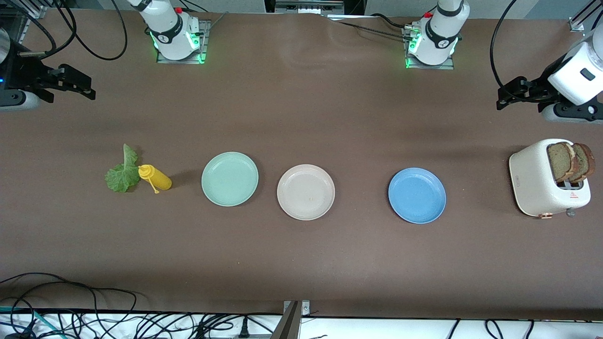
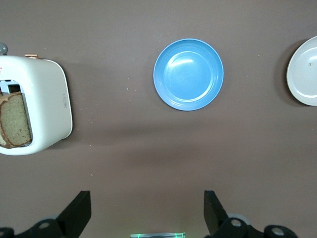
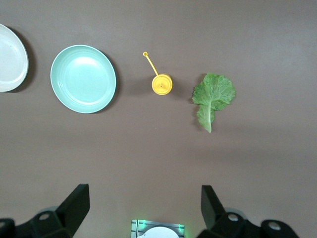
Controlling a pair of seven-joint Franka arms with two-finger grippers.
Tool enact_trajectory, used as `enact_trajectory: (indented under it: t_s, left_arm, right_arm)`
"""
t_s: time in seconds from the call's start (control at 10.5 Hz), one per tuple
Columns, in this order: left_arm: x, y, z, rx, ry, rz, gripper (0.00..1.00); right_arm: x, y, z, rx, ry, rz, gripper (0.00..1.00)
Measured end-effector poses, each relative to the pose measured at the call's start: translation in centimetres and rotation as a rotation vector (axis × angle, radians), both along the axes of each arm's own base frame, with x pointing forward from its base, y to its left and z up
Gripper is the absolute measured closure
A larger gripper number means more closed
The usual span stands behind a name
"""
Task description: Make sandwich on beige plate with both arms
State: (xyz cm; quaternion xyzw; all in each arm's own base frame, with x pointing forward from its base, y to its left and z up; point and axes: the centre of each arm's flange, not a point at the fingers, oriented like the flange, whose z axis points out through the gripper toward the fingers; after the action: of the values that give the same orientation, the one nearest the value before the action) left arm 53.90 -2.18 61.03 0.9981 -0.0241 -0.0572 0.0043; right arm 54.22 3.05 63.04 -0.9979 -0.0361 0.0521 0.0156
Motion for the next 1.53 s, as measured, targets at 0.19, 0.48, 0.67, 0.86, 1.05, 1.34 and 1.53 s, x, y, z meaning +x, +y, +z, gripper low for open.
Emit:
enact_trajectory:
  t_s: [0.19, 0.48, 0.67, 0.86, 1.05, 1.34, 1.53]
  left_arm:
    - [-0.06, 0.59, 0.15, -0.001, -0.003, -0.003, 0.0]
    - [-0.08, 0.51, 0.18, -0.002, -0.003, -0.006, 0.0]
    - [-0.09, 0.51, 0.2, -0.002, -0.004, -0.006, 0.0]
    - [-0.09, 0.51, 0.21, -0.002, -0.004, -0.006, 0.0]
    - [-0.09, 0.5, 0.21, -0.002, -0.004, -0.006, 0.0]
    - [-0.1, 0.37, 0.21, -0.001, -0.004, -0.008, 0.0]
    - [-0.1, 0.34, 0.21, -0.001, -0.004, -0.009, 0.0]
  right_arm:
    - [-0.04, 0.21, -0.02, -0.003, 0.003, -0.021, 0.0]
    - [-0.08, 0.09, -0.05, -0.003, 0.007, -0.026, 0.0]
    - [-0.27, 0.16, -0.14, -0.004, 0.022, -0.024, 0.0]
    - [-0.47, 0.42, -0.17, -0.006, 0.034, -0.023, 0.0]
    - [-0.53, 0.54, -0.17, -0.006, 0.037, -0.027, 0.0]
    - [-0.6, 0.55, -0.22, -0.006, 0.044, -0.031, 0.0]
    - [-0.74, 0.54, -0.3, -0.007, 0.055, -0.035, 0.0]
